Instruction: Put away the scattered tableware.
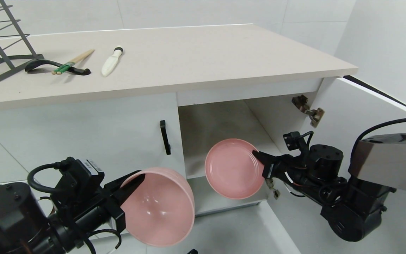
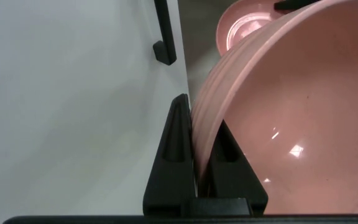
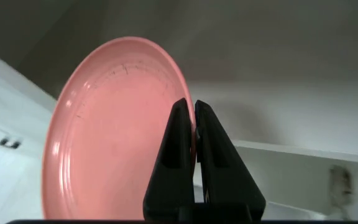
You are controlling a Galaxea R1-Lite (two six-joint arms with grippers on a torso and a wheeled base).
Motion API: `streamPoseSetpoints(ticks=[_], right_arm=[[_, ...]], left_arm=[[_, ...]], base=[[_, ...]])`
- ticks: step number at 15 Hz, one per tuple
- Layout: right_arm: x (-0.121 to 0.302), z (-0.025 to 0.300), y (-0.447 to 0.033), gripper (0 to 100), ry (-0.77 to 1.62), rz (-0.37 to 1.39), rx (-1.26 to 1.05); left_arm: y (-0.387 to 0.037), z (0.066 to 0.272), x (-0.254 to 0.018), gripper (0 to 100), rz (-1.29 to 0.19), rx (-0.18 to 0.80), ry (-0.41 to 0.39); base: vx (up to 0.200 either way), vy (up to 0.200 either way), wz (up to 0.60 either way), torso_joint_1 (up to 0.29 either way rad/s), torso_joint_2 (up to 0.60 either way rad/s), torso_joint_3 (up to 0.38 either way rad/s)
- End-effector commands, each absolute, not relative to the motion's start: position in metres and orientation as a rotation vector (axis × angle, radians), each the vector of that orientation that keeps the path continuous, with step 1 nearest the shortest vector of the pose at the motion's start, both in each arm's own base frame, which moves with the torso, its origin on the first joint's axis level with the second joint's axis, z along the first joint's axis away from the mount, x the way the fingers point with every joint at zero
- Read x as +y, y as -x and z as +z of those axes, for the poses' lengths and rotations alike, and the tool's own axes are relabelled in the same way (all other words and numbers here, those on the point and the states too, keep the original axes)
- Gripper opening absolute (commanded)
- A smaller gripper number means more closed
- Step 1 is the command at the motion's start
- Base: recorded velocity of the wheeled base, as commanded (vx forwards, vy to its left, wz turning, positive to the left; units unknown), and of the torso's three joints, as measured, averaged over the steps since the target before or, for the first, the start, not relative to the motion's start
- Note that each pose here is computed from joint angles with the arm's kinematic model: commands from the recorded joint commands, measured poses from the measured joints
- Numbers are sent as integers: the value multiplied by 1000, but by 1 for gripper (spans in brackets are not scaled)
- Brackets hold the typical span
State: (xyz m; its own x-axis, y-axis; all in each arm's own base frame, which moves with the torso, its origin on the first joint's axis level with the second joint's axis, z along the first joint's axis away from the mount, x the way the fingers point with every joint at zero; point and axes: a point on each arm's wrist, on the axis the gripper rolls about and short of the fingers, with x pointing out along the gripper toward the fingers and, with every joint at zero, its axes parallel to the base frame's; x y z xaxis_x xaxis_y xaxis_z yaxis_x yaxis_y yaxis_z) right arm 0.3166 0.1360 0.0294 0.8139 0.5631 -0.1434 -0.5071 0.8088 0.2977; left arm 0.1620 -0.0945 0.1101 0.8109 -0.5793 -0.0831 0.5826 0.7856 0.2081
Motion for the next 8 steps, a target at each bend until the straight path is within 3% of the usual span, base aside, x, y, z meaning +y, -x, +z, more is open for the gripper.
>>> streamPoseSetpoints(ticks=[1,5,7,8], right_arm=[[139,24,-326,0,-284,574,232],[139,10,-343,0,-300,554,227],[139,8,-345,0,-300,528,223],[140,8,-344,0,-300,524,224]], left_arm=[[-161,112,-95,0,-628,5,-228],[-163,112,-92,0,-611,6,-218],[-160,117,-92,0,-616,-16,-209],[-160,117,-92,0,-616,-18,-215]], base=[[0,0,0,0,0,0],[0,0,0,0,0,0],[200,0,0,5,0,-2],[0,0,0,0,0,0]])
